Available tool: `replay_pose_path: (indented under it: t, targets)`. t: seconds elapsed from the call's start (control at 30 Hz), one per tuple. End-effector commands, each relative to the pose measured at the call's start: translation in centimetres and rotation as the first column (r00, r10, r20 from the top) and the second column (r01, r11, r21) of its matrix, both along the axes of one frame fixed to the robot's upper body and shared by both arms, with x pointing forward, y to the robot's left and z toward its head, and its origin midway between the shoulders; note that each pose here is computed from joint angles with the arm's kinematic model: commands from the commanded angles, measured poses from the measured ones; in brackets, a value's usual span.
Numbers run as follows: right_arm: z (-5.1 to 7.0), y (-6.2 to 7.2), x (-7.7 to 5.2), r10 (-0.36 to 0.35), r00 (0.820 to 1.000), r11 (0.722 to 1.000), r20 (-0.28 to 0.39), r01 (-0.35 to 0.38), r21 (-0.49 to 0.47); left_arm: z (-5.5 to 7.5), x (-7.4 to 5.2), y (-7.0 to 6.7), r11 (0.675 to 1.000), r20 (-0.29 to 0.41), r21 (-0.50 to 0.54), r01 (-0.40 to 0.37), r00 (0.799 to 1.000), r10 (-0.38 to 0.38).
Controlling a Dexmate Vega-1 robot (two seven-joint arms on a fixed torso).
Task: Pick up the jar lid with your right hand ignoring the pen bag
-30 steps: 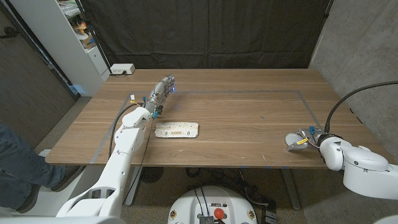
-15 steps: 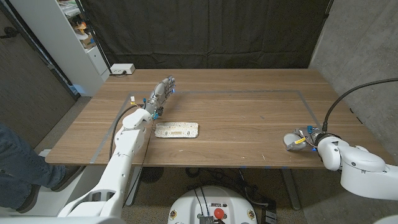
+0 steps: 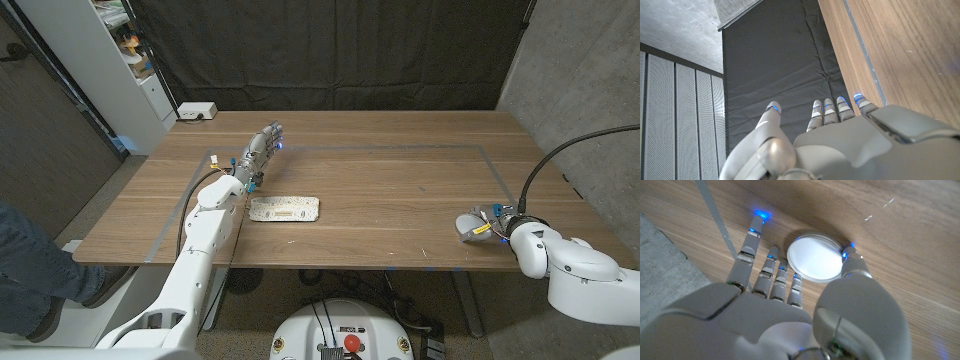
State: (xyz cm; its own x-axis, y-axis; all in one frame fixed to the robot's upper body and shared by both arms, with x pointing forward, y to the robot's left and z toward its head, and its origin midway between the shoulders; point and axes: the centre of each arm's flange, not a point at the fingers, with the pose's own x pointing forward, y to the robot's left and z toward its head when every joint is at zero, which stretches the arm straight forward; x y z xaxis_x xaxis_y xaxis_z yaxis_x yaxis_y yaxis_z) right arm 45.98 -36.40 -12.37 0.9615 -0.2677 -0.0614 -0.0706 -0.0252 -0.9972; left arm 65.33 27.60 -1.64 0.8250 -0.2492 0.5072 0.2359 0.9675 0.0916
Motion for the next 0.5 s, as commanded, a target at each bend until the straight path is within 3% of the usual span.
replay_pose_path:
  t: [0.03,0.5]
  targets:
    - [0.3,-0.3,-1.0,-0.006,1.0,1.0,0.017,0.006,0.001,-0.1,-0.5,-0.1,1.0,0.002,0.007,-0.005,1.0,0.005]
    - [1.3,-0.1,-2.0,-0.011,0.999,1.0,0.049,0.011,-0.003,0.0,-0.5,-0.1,1.0,0.007,0.01,0.003,1.0,-0.003]
